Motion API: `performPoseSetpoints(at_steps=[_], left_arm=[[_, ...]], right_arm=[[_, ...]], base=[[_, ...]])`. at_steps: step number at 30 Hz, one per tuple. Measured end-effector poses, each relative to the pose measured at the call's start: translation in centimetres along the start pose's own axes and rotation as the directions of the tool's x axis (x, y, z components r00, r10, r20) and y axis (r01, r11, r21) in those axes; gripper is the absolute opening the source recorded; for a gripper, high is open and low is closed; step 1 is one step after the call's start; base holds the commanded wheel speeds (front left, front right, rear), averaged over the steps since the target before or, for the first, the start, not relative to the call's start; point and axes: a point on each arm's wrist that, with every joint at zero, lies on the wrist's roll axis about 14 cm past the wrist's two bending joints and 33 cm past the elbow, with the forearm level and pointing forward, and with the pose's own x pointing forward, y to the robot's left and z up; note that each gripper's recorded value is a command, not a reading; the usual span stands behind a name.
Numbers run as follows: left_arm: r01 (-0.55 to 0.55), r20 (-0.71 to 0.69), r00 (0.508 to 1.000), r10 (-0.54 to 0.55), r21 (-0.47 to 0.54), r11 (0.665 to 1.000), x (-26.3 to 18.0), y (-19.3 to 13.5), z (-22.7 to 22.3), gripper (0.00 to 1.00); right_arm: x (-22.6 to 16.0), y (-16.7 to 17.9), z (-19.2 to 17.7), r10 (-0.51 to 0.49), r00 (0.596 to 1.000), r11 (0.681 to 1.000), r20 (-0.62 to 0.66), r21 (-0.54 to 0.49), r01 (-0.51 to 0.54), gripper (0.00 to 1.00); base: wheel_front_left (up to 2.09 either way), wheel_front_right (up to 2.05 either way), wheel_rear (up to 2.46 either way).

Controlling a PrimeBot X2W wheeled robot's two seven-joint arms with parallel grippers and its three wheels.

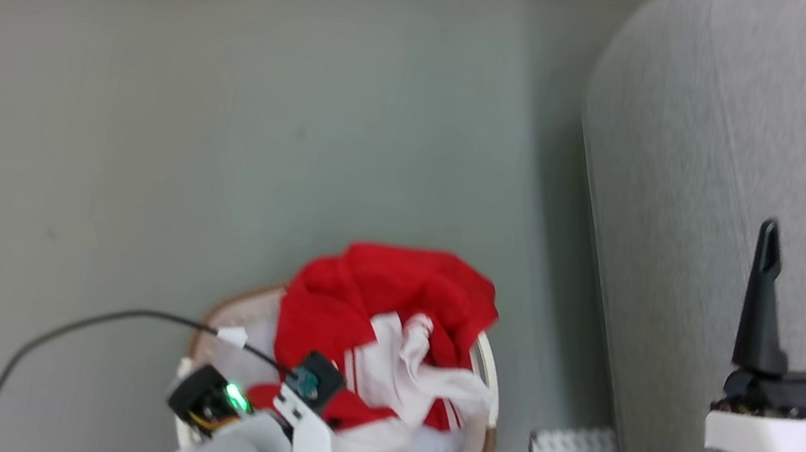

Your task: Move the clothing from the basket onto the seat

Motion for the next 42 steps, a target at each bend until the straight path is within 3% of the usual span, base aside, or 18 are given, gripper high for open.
performPoseSetpoints(at_steps=[7, 11, 19, 29, 37, 42], left_arm=[[-0.07, 0.237, 0.967, 0.093, -0.104, 0.992, -4.8, 0.2, 5.6, 0.0], [-0.117, 0.359, 0.918, 0.168, -0.158, 0.981, -7.9, 1.0, 8.0, 0.0], [-0.186, 0.575, 0.765, 0.29, -0.234, 0.954, -14.5, 2.7, 13.2, 0.0], [-0.243, 0.804, 0.503, 0.318, -0.222, 0.944, -23.6, 3.3, 20.5, 0.0], [-0.268, 0.887, 0.373, 0.27, -0.176, 0.947, -29.2, 1.4, 24.6, 0.0], [-0.266, 0.903, 0.347, 0.253, -0.164, 0.95, -30.7, 0.2, 25.1, 0.0]], right_arm=[[-1.7, 2.9, 2.8, 0.079, 0.995, 0.997, 0.055, 0.009, -0.079, 1.0], [-2.8, 4.0, 4.2, 0.11, 0.99, 0.993, 0.086, 0.026, -0.112, 1.0], [-5.0, 6.1, 5.5, 0.164, 0.98, 0.983, 0.115, 0.06, -0.171, 1.0], [-6.0, 8.2, 7.2, 0.222, 0.961, 0.968, 0.163, 0.081, -0.237, 1.0], [-6.6, 9.7, 7.4, 0.263, 0.95, 0.955, 0.169, 0.093, -0.281, 1.0], [-6.8, 10.5, 7.2, 0.29, 0.943, 0.946, 0.162, 0.099, -0.307, 1.0]], base=[[0.0, 0.0, 0.0], [0.0, 0.0, 0.0], [0.0, 0.0, 0.0], [0.0, 0.0, 0.0], [0.0, 0.0, 0.0], [0.0, 0.0, 0.0]])
